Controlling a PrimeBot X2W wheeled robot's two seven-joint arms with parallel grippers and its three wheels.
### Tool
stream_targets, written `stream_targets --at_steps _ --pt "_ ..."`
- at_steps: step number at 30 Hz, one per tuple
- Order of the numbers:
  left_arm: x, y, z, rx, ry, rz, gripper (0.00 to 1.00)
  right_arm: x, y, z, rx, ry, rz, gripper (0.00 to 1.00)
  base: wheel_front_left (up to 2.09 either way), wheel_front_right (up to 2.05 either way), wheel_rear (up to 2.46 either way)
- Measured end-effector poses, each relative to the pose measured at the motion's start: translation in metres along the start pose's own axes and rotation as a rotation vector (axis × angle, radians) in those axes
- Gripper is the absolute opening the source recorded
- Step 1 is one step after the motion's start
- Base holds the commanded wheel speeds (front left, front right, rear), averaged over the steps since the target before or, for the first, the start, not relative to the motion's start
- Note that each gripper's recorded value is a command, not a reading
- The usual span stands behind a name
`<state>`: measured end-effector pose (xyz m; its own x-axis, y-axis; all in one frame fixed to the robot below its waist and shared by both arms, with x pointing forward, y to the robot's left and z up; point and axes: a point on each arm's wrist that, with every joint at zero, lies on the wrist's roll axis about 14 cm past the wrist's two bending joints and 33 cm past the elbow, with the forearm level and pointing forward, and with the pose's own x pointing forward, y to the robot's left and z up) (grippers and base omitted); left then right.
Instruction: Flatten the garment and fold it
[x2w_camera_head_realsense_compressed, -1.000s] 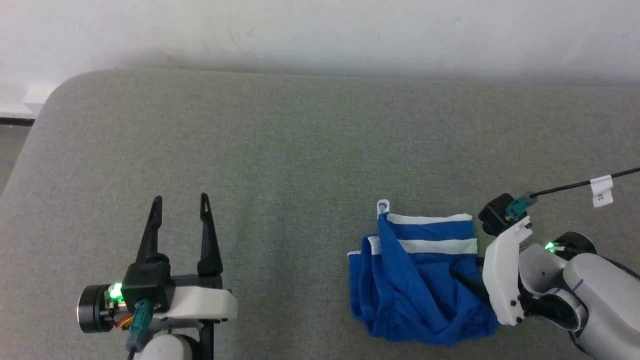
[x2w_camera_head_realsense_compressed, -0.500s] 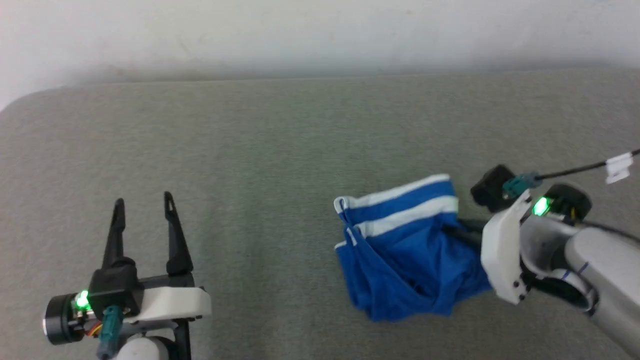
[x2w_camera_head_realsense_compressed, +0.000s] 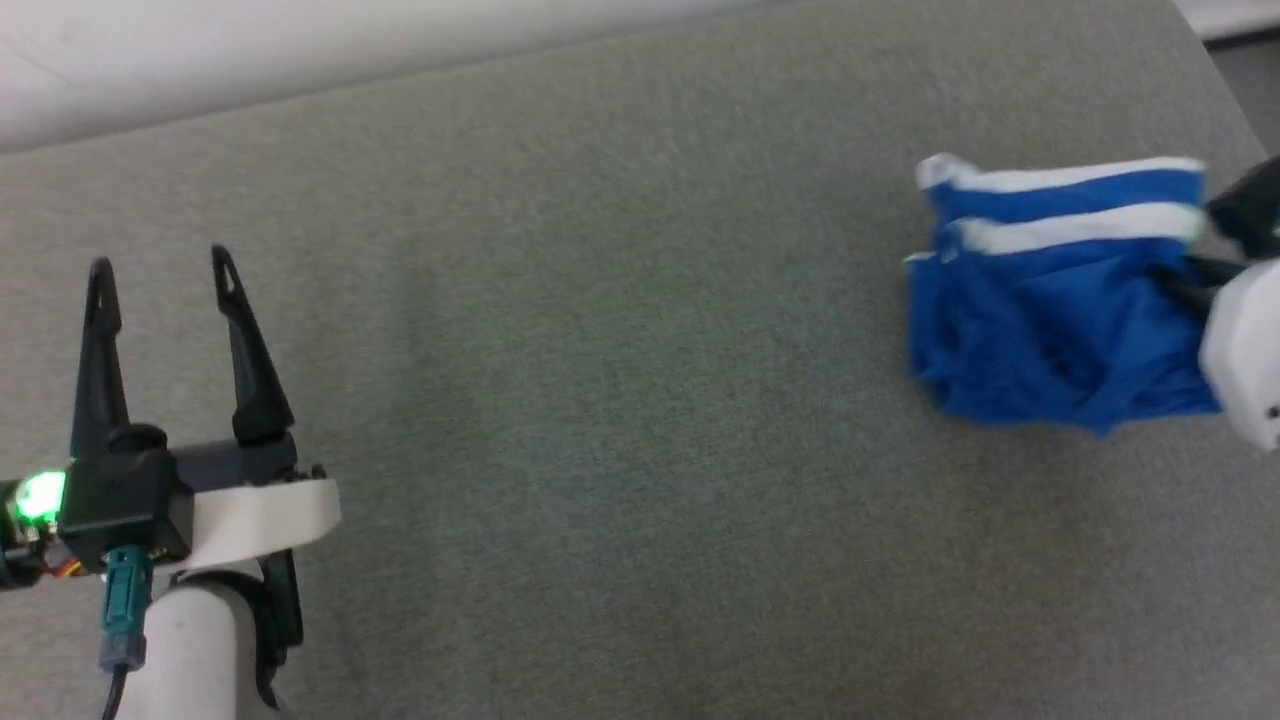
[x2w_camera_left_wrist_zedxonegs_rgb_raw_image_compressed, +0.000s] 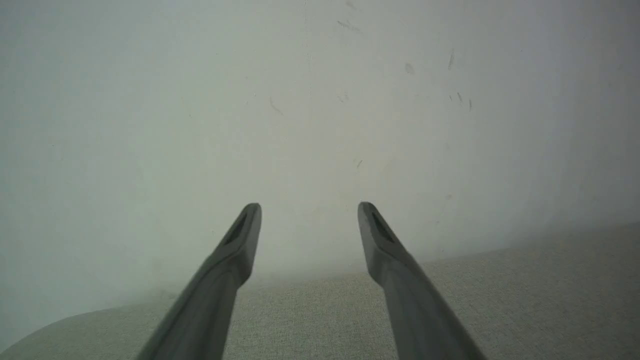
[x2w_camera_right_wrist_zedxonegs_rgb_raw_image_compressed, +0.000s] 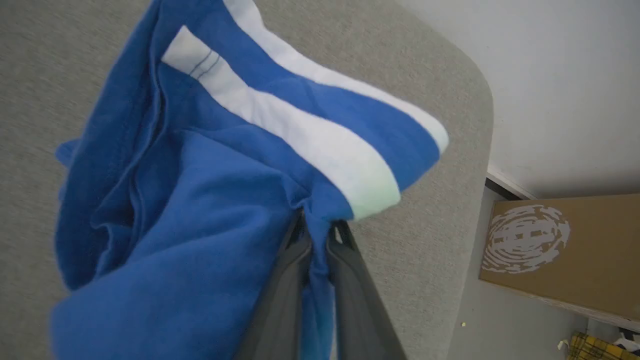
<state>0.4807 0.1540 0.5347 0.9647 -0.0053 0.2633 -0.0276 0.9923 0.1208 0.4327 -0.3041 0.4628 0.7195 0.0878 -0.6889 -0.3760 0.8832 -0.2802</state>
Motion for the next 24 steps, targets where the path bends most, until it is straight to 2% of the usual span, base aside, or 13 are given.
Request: stream_targets --at_steps 6,11,12,15,16,17,18,21,24 --pt "0.02 -0.035 -0.037 -0.033 0.032 -0.085 1.0 0.007 -0.073 -0.054 0.005 0.184 -0.191 0.0 0.0 0.0 0.0" --pt "0.024 -0.052 -0.068 -0.057 0.072 -0.12 1.0 0.019 -0.119 -0.074 -0.04 0.274 -0.32 0.0 0.0 0.0 0.0" --pt "0.023 -0.053 -0.073 -0.059 0.081 -0.121 1.0 0.022 -0.125 -0.077 -0.053 0.289 -0.336 0.0 0.0 0.0 0.0" --pt "0.023 -0.055 -0.087 -0.062 0.105 -0.117 1.0 0.039 -0.124 -0.088 0.015 0.313 -0.342 0.0 0.0 0.0 0.0" --pt "0.022 -0.055 -0.09 -0.062 0.112 -0.116 1.0 0.046 -0.12 -0.093 0.038 0.319 -0.336 0.05 0.0 0.0 0.0" --pt "0.021 -0.054 -0.092 -0.059 0.117 -0.114 1.0 0.05 -0.117 -0.096 0.04 0.325 -0.331 0.47 0.0 0.0 0.0" --pt "0.02 -0.053 -0.093 -0.056 0.12 -0.108 1.0 0.054 -0.115 -0.098 0.034 0.326 -0.328 1.0 0.0 0.0 0.0" --pt "0.019 -0.051 -0.088 -0.057 0.118 -0.097 1.0 0.052 -0.123 -0.093 0.014 0.3 -0.354 1.0 0.0 0.0 0.0" --pt "0.015 -0.049 -0.082 -0.062 0.123 -0.089 1.0 0.043 -0.136 -0.073 -0.016 0.209 -0.396 1.0 0.0 0.0 0.0"
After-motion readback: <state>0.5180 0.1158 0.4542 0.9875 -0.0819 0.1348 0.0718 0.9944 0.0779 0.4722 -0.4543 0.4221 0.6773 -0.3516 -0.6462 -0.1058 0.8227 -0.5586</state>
